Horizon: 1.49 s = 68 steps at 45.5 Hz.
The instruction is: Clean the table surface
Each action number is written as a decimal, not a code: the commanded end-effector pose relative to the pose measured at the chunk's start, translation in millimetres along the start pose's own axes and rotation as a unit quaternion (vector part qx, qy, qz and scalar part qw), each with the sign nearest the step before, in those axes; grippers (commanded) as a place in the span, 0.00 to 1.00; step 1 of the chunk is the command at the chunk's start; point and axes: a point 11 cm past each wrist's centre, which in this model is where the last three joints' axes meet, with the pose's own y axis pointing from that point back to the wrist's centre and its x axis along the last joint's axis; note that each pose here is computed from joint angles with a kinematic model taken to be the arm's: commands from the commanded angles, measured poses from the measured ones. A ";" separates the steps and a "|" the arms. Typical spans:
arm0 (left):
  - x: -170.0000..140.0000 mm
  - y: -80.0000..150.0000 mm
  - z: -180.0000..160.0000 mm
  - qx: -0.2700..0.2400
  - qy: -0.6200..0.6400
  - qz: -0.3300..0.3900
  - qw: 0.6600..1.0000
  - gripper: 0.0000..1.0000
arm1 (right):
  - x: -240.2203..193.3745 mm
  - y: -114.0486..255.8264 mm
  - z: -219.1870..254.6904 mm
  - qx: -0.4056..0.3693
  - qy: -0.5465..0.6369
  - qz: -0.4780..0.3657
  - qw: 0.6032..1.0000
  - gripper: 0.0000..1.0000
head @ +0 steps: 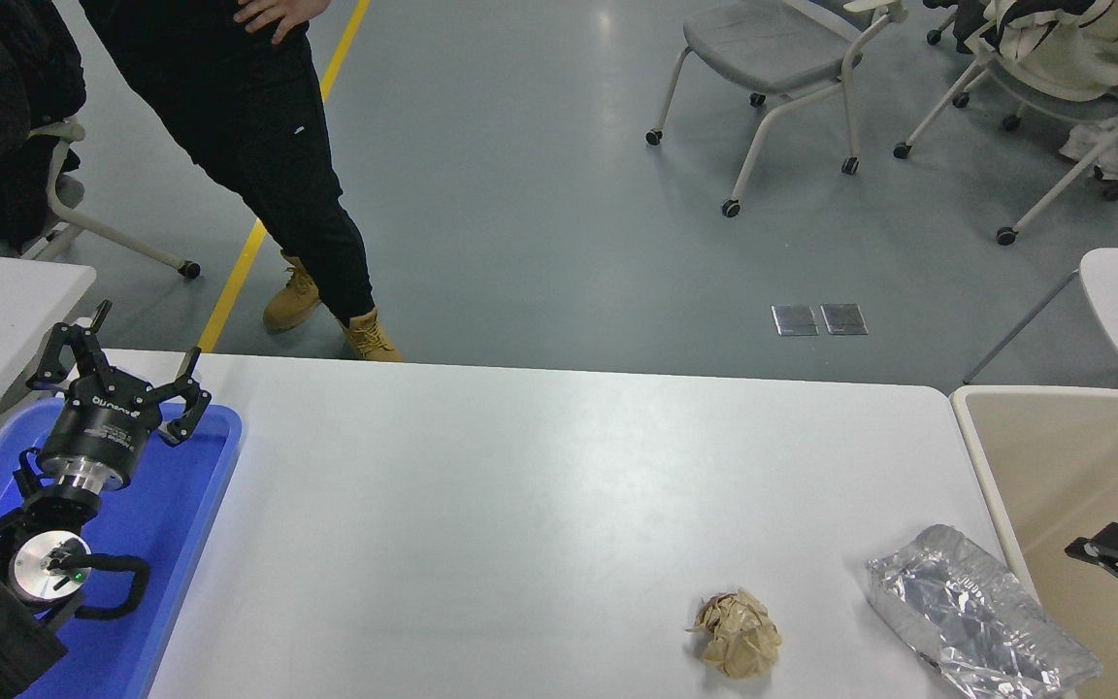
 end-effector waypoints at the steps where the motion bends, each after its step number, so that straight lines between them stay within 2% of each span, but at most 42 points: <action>1: 0.2 0.2 -0.1 0.000 0.000 0.000 1.000 1.00 | -16.1 14.9 41.9 -0.087 0.012 -0.031 0.996 0.99; 8: -0.3 -0.3 0.2 0.000 0.000 0.000 1.000 1.00 | -25.5 11.8 42.0 -0.100 0.011 -0.043 0.994 0.99; 28: 0.2 0.2 -0.1 0.000 0.000 0.000 1.000 1.00 | -63.8 -29.8 33.0 -0.108 -0.003 -0.084 0.991 0.99; 53: 0.2 0.2 -0.1 0.000 0.000 0.000 1.000 1.00 | -56.1 -64.3 41.0 -0.122 0.012 -0.058 0.991 0.99; 59: 0.2 0.2 -0.1 0.000 0.000 0.000 1.000 1.00 | -54.4 -75.4 32.9 -0.114 0.017 -0.052 0.992 0.97; 68: 0.2 0.2 -0.1 0.000 0.000 0.000 1.000 1.00 | -58.9 -81.3 28.6 -0.111 0.022 -0.056 0.992 0.87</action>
